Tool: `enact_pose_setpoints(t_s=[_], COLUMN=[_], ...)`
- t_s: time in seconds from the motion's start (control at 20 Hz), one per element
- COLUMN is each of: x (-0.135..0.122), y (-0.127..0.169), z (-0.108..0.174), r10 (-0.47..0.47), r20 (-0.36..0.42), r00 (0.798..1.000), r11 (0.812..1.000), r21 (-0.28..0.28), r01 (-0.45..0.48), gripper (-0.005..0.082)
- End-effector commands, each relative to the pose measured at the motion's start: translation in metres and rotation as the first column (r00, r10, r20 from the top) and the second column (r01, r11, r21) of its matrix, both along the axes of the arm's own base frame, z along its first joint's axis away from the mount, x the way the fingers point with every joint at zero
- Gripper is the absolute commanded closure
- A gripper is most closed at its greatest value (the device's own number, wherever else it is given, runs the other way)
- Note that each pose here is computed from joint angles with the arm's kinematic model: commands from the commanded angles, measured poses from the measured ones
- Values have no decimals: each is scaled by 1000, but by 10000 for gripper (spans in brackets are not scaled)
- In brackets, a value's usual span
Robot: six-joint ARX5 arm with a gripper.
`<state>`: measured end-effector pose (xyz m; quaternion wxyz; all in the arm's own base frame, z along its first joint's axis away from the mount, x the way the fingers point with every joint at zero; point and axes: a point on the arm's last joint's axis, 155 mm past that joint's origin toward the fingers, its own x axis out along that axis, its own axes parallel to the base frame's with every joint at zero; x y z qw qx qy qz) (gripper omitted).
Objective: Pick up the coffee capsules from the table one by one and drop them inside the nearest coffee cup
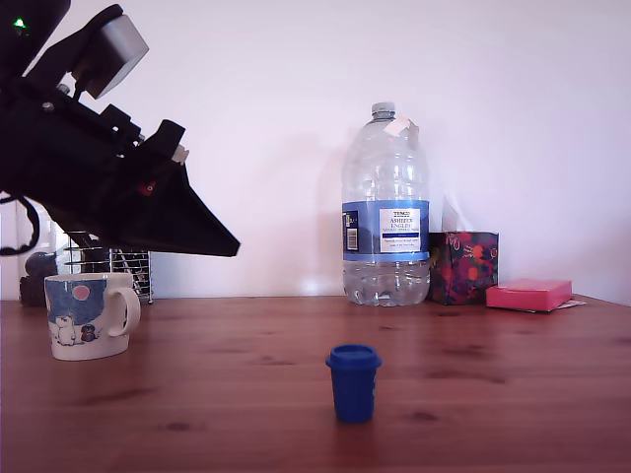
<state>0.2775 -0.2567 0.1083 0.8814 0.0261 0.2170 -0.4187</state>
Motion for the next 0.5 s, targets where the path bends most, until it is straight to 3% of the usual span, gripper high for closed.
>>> enact_pose_setpoints(t_s=[0.0,0.2,0.45], x=[-12,-35,-49], y=[-2,5,7], z=[-6,-18,-29], r10=[-12,-14,-42], r20=[12,25,3], r00=[1000,1000,999], r11=[999,994,993], r21=[-40,-111,-111], r01=[13,16,42], gripper=[788,788,788])
